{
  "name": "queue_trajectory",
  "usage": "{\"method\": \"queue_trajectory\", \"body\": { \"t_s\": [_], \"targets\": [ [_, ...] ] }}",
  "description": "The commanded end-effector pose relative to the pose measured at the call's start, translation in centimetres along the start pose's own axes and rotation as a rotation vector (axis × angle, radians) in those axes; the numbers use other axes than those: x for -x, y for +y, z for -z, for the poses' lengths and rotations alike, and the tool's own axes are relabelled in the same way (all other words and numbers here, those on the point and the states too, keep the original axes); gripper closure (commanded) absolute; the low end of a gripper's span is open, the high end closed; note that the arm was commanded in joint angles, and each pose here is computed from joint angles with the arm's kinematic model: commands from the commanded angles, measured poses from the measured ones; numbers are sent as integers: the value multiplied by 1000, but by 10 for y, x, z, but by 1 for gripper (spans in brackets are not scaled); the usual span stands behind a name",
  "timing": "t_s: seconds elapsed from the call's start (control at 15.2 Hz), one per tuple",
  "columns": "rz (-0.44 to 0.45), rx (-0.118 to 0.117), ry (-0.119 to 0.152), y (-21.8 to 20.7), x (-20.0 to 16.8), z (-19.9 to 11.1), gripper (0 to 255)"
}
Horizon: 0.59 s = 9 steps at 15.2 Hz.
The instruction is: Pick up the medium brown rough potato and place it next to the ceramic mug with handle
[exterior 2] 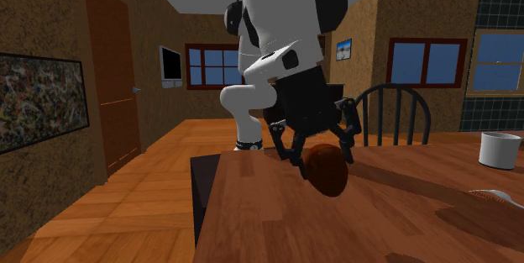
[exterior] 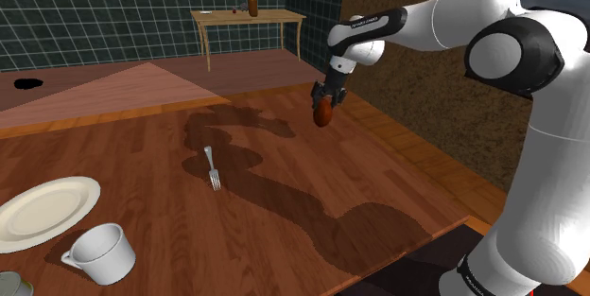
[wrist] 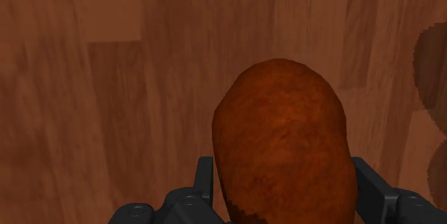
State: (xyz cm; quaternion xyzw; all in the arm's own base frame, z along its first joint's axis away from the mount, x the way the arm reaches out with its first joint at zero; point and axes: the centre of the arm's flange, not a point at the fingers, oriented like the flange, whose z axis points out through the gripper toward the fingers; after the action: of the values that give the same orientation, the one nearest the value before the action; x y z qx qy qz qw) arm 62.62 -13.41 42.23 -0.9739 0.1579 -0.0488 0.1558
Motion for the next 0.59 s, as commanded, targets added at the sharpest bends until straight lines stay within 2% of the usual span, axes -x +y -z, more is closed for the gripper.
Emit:
{"method": "queue_trajectory", "body": {
  "t_s": [0.0, 0.53],
  "targets": [
    [0, 0, 0, -3, -1, 11, 255],
    [0, 0, 0, -17, -2, 51, 255]
  ]
}}
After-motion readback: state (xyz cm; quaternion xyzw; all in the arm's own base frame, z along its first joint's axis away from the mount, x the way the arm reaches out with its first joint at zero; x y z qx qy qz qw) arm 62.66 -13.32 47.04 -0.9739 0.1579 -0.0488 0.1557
